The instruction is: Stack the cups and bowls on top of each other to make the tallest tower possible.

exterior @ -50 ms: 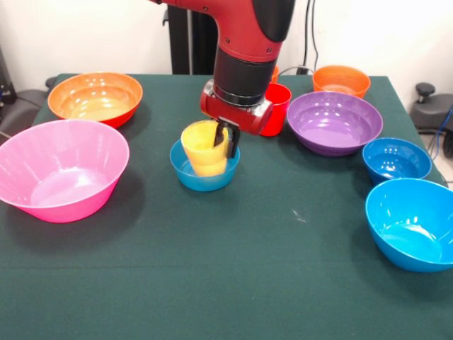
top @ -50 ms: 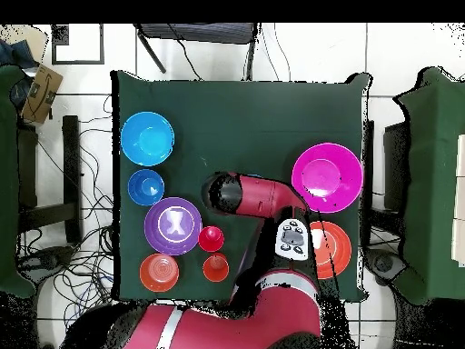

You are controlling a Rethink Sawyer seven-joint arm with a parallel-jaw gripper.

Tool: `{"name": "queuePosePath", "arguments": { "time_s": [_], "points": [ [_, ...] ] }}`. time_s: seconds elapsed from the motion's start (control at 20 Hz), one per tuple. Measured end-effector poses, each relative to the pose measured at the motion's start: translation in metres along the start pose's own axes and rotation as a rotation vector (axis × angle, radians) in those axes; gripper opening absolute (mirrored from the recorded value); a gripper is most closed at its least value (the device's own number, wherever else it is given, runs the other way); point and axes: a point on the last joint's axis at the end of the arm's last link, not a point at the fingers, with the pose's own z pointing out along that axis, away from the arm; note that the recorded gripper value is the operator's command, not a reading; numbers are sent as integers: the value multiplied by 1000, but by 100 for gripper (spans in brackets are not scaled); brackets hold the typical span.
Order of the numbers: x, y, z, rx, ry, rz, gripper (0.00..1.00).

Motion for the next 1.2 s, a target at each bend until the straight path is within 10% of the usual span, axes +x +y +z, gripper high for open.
{"name": "queuePosePath", "arguments": {
  "time_s": [0.65,1.2],
  "points": [
    [-1,1,-6,1,-8,-2,100],
    [-14,6,-59,-2,-62,-8,100]
  ]
}}
